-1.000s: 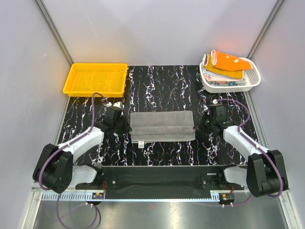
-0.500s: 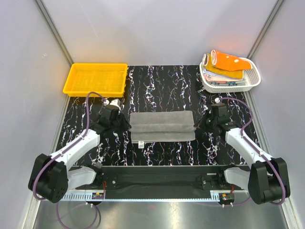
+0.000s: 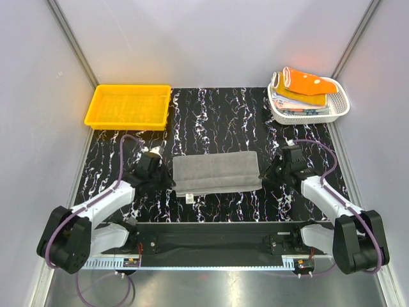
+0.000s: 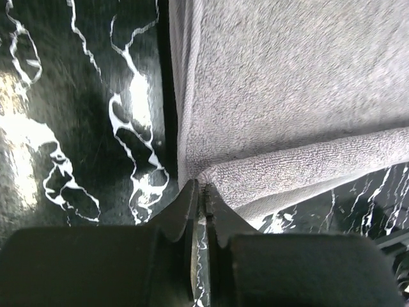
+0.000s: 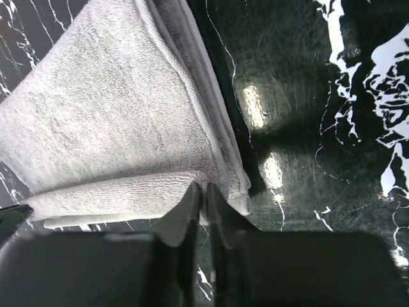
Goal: Fold and stack the towels
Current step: Fold the towel, then neatly place the folded towel into the bin
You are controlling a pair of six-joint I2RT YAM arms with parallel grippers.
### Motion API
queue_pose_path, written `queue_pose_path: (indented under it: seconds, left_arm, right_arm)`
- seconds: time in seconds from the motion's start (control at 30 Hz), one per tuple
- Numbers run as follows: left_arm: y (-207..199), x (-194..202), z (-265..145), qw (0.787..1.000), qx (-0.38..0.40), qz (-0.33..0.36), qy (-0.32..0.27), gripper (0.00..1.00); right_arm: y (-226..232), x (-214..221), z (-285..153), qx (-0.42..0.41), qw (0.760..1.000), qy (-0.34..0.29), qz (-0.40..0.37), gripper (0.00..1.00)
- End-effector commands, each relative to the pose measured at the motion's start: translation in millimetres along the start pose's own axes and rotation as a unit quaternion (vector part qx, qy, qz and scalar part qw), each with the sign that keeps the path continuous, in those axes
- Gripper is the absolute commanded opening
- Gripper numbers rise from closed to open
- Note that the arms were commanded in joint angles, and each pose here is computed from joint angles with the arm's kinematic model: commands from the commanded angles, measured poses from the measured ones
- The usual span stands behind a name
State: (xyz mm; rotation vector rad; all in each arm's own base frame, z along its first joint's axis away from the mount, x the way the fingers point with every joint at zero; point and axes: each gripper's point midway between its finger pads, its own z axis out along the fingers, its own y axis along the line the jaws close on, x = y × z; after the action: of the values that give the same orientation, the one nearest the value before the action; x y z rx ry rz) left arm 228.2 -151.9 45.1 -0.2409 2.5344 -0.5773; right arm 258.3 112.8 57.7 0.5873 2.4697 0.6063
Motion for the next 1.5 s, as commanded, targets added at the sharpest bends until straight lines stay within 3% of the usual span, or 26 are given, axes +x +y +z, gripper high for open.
queue_pose_path:
  seconds: [0.0, 0.07, 0.2, 0.3, 0.5, 0.67, 0.8, 1.17, 1.47]
  left_arm:
    - [4.8, -4.1, -1.5, 1.000, -0.007, 0.010, -0.015, 0.11]
    - [-1.0, -13.7, -10.9, 0.999, -0.001, 0.019, -0.031, 0.18]
    - [-17.1, -37.4, -33.4, 0.998, 0.008, 0.036, -0.059, 0.46]
    - [-29.2, -51.8, -49.0, 0.996, 0.017, 0.039, -0.074, 0.50]
    - [-46.6, -64.6, -38.9, 0.997, 0.028, 0.032, -0.066, 0.47]
    - [-60.0, -51.1, -15.3, 0.998, 0.041, 0.034, -0.040, 0.40]
    - [-62.8, -27.0, 0.0, 0.998, 0.046, 0.032, -0.010, 0.32]
    - [-21.2, 23.5, 38.2, 0.999, -0.008, 0.013, 0.050, 0.19]
    - [-15.8, 19.5, 33.6, 0.998, -0.027, 0.025, 0.047, 0.19]
  right_arm:
    - [1.8, -14.2, 2.1, 0.001, 0.999, -0.031, 0.006, 0.16]
    - [3.5, -16.2, -0.9, -0.001, 0.999, -0.035, 0.003, 0.26]
    - [5.4, -24.9, -9.6, 0.007, 0.999, -0.049, -0.008, 0.41]
    - [11.7, -33.2, -20.4, 0.003, 0.998, -0.065, -0.018, 0.41]
    - [36.9, -47.0, -33.3, -0.006, 0.995, -0.088, -0.050, 0.42]
    - [64.7, -31.2, -16.4, -0.024, 0.996, -0.051, -0.074, 0.40]
    - [61.4, -18.0, 1.3, -0.023, 0.997, -0.031, -0.071, 0.40]
    - [9.0, 23.5, 39.6, 0.032, 0.998, 0.019, -0.054, 0.40]
    - [22.2, -28.3, 16.9, 0.065, 0.990, -0.063, -0.103, 0.68]
